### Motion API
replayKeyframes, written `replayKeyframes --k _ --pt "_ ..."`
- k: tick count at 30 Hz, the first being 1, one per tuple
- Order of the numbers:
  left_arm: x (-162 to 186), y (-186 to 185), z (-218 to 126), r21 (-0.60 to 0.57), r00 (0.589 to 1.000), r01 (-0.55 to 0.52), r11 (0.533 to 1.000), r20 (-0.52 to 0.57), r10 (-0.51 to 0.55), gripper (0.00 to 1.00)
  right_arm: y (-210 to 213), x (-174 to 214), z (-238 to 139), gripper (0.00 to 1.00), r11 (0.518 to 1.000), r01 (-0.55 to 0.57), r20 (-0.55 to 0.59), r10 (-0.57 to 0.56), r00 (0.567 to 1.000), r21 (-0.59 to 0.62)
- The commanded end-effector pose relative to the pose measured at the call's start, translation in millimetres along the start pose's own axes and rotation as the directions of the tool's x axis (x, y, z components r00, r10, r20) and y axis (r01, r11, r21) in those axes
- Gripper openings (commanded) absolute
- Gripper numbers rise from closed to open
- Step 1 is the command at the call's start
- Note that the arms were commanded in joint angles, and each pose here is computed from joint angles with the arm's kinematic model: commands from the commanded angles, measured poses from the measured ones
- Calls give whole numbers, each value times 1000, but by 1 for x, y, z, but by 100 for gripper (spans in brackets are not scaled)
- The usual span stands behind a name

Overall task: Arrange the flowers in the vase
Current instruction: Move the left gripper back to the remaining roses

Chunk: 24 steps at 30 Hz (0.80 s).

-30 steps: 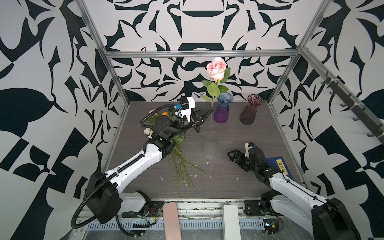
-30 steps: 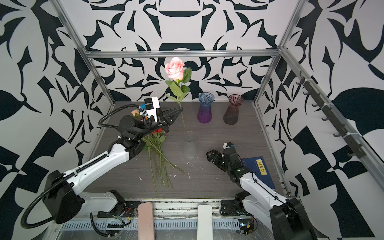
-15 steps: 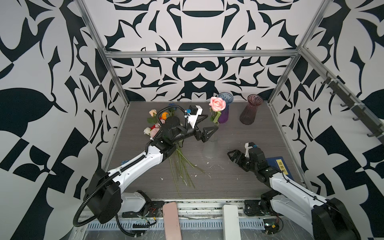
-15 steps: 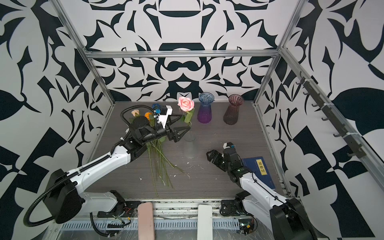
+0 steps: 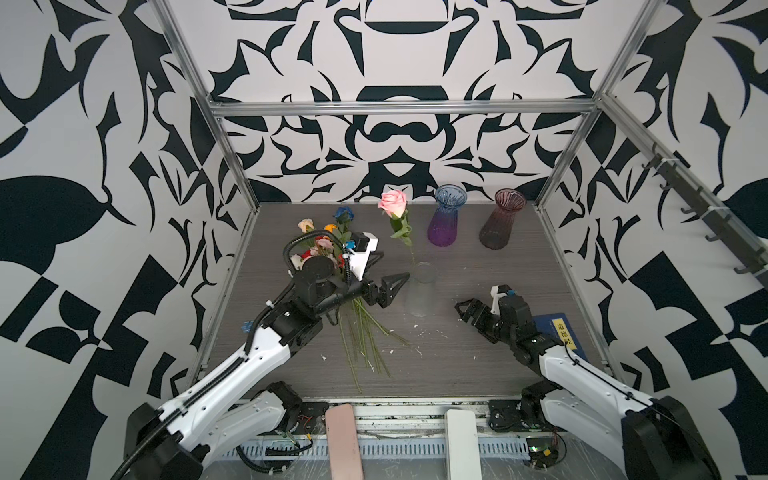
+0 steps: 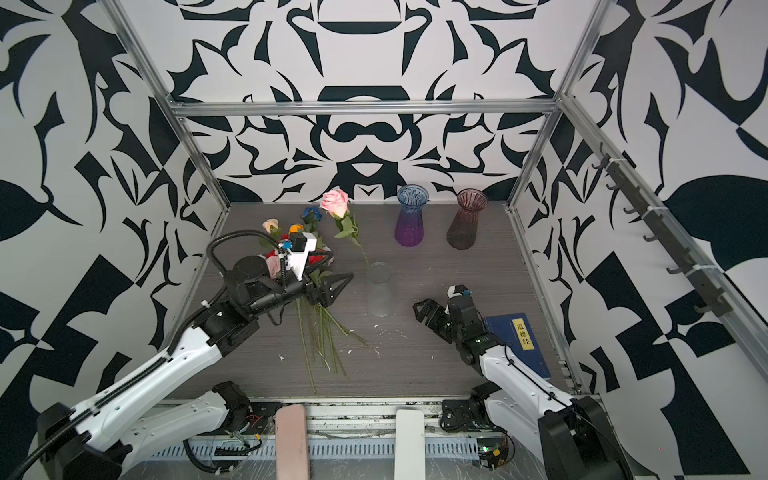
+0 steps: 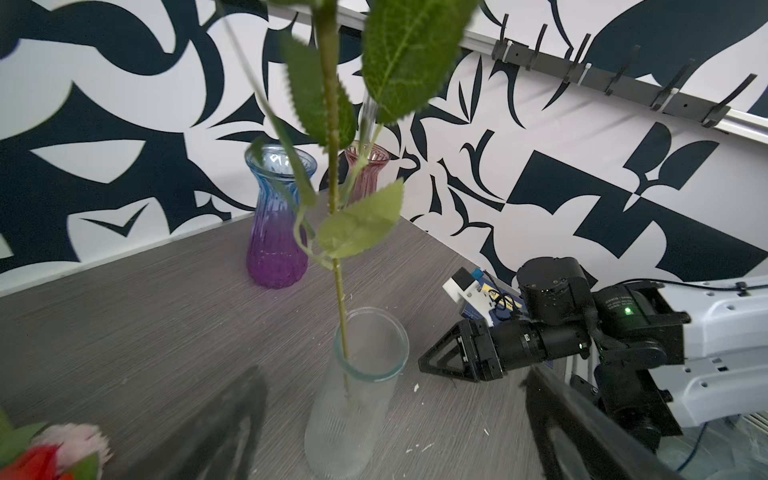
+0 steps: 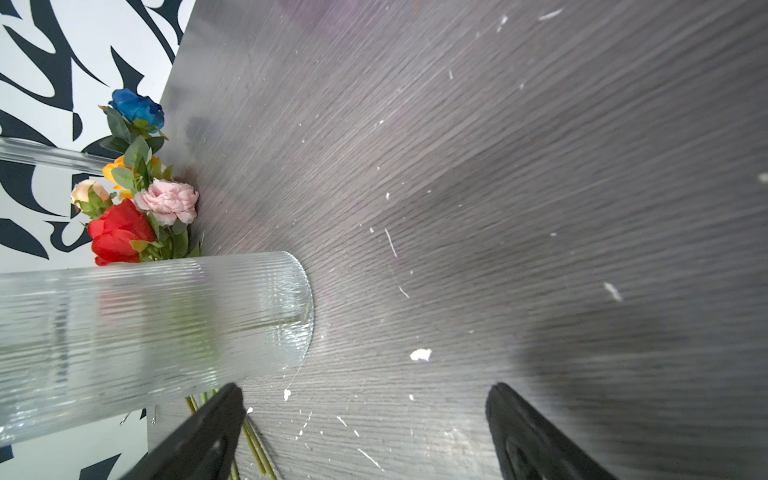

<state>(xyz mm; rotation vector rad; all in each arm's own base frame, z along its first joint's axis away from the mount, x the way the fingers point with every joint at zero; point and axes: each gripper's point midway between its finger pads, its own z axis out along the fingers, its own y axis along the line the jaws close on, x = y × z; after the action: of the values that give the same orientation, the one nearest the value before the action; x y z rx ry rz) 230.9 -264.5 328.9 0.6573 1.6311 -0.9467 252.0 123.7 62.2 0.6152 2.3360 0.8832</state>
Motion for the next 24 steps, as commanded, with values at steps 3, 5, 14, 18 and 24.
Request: replayKeyframes --k 3,5,14,18,24 --pt "27 16 -38 -158 990 113 981 -69 -125 99 3 0 -4 95 999 -16 2 16 1000 -47" --pt "39 25 -53 -232 977 185 955 -64 -205 99 2 0 -4 95 998 -23 -2 23 1000 -50" --pt "86 90 -117 -682 917 263 682 -43 -397 99 -1 -2 7 96 997 -56 -48 53 997 -48" --pt "107 95 -97 -692 894 218 688 -142 -425 100 -2 0 13 95 997 -67 -76 63 995 -40" --pt "124 120 -59 -656 834 244 714 -233 -500 86 -2 -1 19 95 998 -58 -98 56 994 -24"
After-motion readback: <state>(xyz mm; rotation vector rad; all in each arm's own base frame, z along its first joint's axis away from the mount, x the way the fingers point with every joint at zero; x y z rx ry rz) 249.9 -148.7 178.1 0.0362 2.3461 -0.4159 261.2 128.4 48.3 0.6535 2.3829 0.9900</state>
